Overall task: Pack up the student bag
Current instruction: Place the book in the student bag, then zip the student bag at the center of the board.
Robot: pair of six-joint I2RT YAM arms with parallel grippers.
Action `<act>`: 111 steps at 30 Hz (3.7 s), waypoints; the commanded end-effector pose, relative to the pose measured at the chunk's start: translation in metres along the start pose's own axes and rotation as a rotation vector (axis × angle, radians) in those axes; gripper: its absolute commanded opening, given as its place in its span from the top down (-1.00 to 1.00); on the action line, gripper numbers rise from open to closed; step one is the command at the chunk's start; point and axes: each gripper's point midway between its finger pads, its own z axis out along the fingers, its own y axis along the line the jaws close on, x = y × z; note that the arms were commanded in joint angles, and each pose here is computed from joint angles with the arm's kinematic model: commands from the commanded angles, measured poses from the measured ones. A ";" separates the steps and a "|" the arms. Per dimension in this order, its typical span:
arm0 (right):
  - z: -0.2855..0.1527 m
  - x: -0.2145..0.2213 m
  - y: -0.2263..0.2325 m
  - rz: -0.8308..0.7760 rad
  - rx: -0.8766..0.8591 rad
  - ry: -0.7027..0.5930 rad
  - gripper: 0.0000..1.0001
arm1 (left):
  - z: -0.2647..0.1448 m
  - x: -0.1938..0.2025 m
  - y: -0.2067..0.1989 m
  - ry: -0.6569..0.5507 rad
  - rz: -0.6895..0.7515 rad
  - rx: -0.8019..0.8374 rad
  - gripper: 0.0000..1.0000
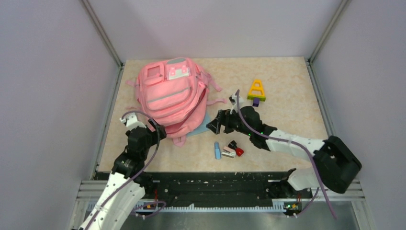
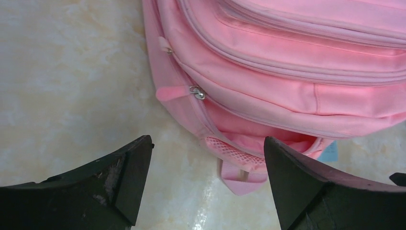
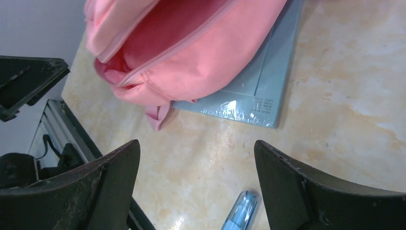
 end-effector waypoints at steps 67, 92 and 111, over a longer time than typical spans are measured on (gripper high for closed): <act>0.112 -0.084 -0.061 0.099 -0.150 0.071 1.00 | 0.060 0.011 -0.050 0.039 0.192 0.294 0.67; 0.098 -0.004 -0.011 0.120 -0.219 0.185 1.00 | 0.017 -0.038 -0.064 -0.149 0.004 0.348 -0.27; 0.007 -0.031 -0.038 0.122 -0.069 0.063 -0.38 | -0.015 -0.020 -0.166 -0.083 0.613 0.498 -0.61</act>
